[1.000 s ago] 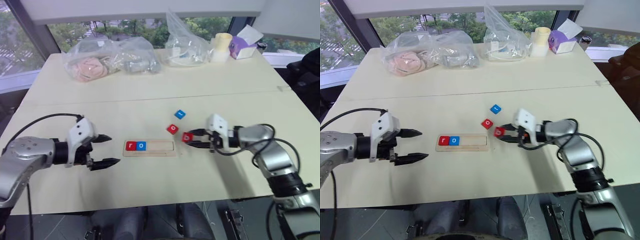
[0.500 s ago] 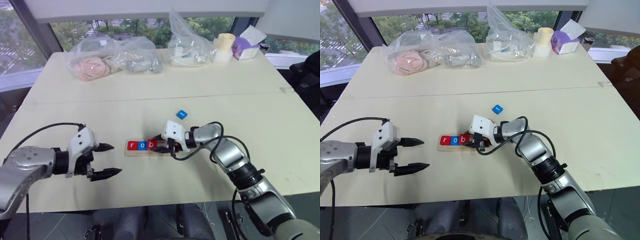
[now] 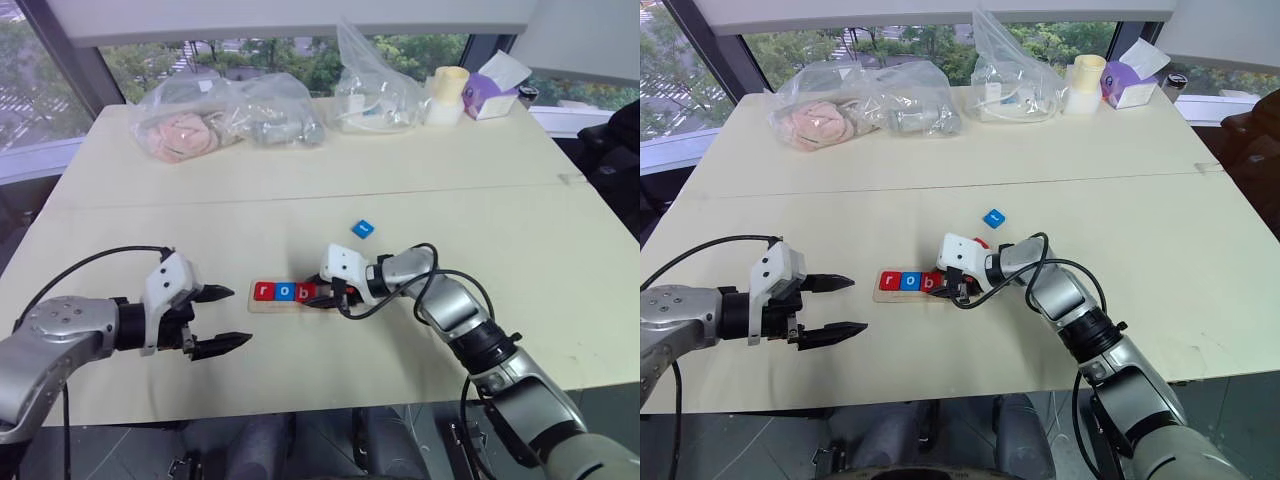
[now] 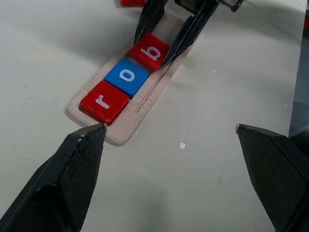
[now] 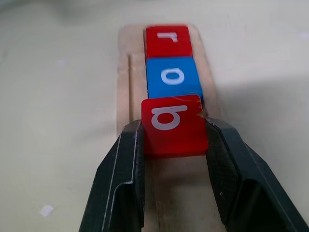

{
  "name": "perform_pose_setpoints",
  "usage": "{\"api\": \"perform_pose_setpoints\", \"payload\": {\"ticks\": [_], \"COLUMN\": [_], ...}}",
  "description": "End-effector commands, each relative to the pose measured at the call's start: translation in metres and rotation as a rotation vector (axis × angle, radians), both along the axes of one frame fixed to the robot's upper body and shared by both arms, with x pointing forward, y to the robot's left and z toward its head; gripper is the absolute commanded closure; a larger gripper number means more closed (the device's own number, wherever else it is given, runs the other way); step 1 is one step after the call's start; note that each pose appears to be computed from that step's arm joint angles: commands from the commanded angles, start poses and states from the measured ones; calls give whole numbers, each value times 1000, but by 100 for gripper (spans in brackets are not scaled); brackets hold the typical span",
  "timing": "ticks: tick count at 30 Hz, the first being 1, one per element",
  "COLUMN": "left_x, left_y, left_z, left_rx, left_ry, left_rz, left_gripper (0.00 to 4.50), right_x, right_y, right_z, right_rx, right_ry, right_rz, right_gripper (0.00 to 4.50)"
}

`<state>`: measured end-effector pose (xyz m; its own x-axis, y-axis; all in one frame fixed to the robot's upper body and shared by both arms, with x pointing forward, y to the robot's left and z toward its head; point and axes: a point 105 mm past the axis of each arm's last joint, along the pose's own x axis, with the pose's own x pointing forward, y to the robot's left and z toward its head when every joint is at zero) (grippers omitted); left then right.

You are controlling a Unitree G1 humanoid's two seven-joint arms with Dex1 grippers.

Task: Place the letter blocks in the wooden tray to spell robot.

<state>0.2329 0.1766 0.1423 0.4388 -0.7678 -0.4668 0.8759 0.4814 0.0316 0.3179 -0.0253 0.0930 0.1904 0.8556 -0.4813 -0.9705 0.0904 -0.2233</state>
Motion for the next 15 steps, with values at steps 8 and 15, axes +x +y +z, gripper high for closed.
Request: {"api": "perform_pose_setpoints", "payload": {"ticks": [8, 15], "left_x": [5, 13], "left_y": [-3, -5], "left_z": [8, 16], "left_rx": [0, -41], "left_ry": [-46, -92], "left_rz": [-14, 14], "left_gripper": [0, 0], "right_x": [11, 35], "right_y": [1, -31], "right_z": [26, 63], "right_rx": [73, 231], "right_ry": [-97, -115], "right_rz": [-46, -293], "right_gripper": [6, 6]}}
